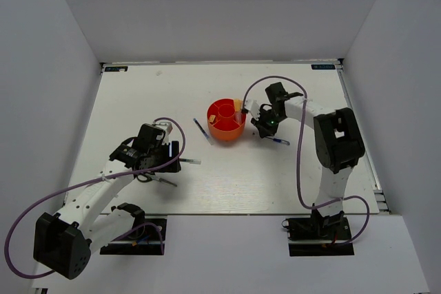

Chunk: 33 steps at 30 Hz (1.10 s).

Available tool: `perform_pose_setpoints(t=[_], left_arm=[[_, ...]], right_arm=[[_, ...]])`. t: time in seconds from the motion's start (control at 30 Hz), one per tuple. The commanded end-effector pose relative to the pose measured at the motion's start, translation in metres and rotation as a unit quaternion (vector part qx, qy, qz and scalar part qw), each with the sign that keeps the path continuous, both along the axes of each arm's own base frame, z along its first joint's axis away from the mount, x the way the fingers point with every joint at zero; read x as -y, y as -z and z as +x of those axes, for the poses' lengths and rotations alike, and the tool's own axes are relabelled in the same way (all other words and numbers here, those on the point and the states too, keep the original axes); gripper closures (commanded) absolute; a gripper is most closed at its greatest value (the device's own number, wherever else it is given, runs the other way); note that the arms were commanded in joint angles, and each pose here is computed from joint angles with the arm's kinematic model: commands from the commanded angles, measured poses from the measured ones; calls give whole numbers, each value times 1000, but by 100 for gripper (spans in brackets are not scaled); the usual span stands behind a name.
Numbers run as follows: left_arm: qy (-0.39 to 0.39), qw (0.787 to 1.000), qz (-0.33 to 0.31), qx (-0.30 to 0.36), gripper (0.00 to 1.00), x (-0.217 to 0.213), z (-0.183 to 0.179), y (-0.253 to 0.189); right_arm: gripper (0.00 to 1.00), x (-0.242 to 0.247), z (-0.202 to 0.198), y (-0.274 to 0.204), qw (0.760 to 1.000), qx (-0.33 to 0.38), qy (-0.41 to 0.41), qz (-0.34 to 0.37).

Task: Sort the stationery into containers
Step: Pick up the pen from the center of the board, then place the pen in the storage box.

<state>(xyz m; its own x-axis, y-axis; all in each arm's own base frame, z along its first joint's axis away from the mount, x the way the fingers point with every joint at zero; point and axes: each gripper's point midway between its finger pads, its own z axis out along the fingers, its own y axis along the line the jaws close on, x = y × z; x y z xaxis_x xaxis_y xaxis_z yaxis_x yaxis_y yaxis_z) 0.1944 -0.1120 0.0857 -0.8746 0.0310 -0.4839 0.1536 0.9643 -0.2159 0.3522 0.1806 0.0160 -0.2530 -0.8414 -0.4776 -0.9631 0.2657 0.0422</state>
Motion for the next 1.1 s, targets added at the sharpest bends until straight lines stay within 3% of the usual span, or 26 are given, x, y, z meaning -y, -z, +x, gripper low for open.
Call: perform_pose_setpoints(t=[0.0, 0.23, 0.5, 0.67, 0.87, 1.07], left_arm=[[3, 1000, -4, 12, 21, 0, 1, -5], [4, 1000, -6, 17, 21, 0, 3, -7], [6, 1000, -6, 11, 21, 1, 2, -5], [4, 1000, -3, 9, 21, 0, 2, -3], [3, 1000, 3, 4, 21, -1, 2, 0], [0, 1000, 12, -7, 21, -4, 0, 5]], right_arm=[[99, 20, -29, 25, 999, -32, 1, -33], [100, 23, -45, 14, 999, -26, 1, -18], [100, -16, -60, -97, 994, -14, -9, 111], [100, -62, -26, -166, 978, 22, 1, 208], [100, -125, 15, -248, 940, 51, -7, 337], [100, -160, 42, -274, 913, 76, -22, 399]])
